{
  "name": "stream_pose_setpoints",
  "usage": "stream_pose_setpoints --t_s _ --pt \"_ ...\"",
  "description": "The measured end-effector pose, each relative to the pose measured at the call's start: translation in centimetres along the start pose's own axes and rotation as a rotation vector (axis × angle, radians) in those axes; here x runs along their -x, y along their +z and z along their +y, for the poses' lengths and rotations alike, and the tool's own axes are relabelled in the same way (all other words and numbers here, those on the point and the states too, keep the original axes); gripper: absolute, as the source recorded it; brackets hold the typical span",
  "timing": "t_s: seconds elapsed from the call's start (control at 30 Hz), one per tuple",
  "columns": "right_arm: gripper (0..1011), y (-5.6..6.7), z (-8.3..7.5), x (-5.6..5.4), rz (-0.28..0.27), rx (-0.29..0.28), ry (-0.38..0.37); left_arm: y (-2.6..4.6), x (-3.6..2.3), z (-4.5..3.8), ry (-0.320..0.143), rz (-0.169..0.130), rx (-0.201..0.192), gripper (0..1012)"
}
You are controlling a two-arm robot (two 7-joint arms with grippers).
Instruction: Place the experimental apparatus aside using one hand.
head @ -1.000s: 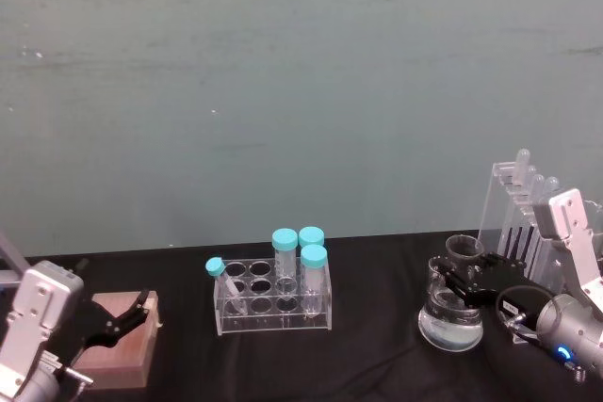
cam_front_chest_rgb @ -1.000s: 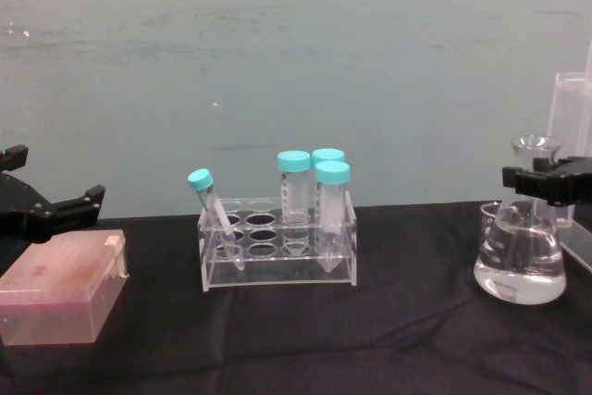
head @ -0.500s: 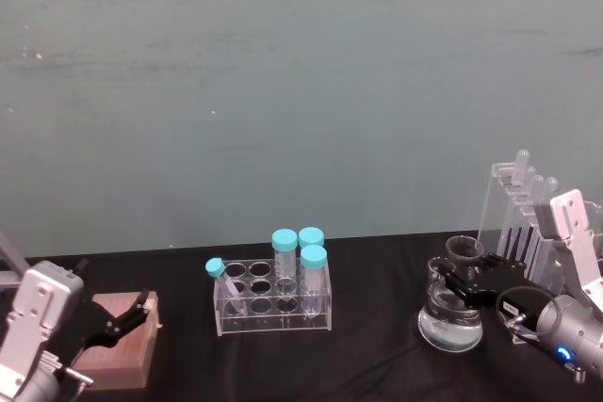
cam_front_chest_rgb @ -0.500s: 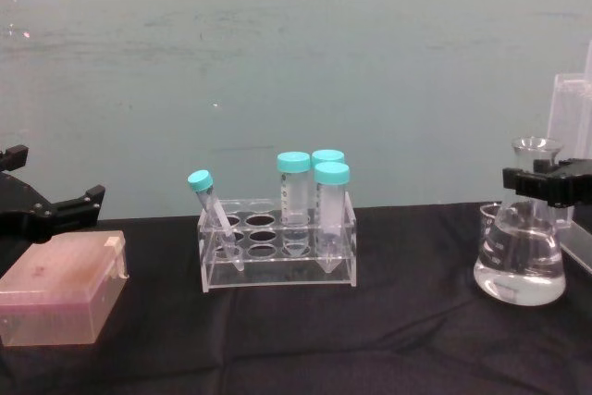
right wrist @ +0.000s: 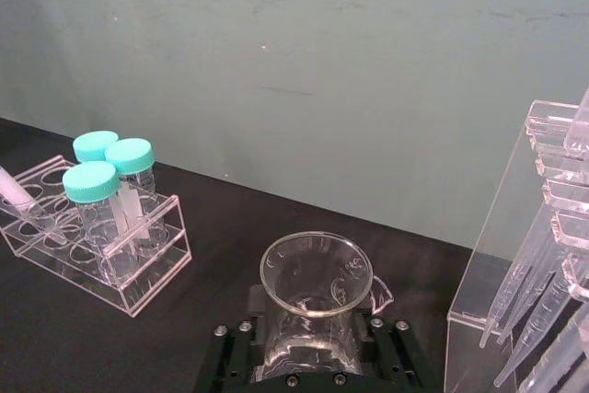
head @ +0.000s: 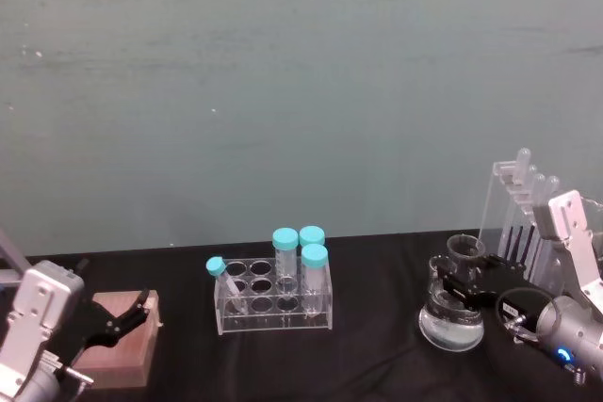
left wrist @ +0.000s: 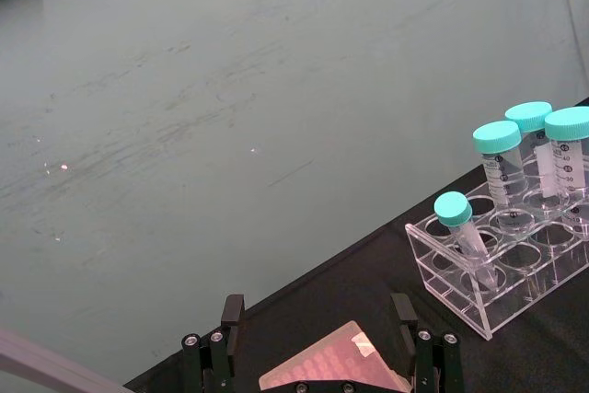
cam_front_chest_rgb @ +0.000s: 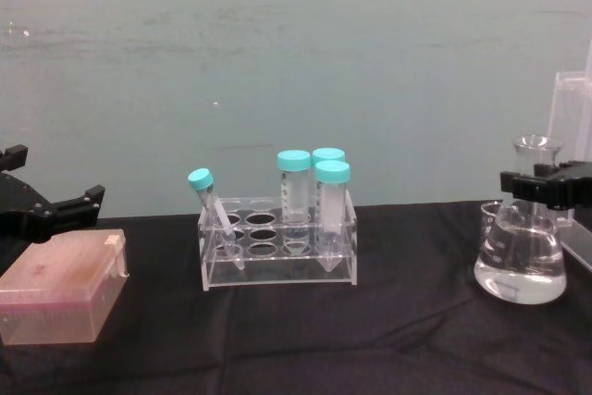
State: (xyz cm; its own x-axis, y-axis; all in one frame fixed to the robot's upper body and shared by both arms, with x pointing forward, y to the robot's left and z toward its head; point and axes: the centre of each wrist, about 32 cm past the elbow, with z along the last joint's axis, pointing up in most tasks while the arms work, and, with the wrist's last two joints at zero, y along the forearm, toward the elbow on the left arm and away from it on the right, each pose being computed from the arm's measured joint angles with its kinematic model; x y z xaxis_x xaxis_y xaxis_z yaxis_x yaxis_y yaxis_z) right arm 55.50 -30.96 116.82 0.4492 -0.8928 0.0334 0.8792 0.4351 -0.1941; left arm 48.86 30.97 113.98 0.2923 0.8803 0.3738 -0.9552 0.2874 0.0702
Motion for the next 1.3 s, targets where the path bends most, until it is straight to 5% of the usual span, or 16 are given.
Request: stream_pose_setpoints --t_s 0.5,1.3 --pt "978 0.03 0.00 -0.02 -0.002 -0.001 -0.001 0.00 0.00 0.00 0.000 0.000 0.000 1000" --pt "1000 0.22 -0.18 0.27 -0.022 -0.003 -0.015 0.00 0.00 0.00 0.000 0.000 0.000 1000"
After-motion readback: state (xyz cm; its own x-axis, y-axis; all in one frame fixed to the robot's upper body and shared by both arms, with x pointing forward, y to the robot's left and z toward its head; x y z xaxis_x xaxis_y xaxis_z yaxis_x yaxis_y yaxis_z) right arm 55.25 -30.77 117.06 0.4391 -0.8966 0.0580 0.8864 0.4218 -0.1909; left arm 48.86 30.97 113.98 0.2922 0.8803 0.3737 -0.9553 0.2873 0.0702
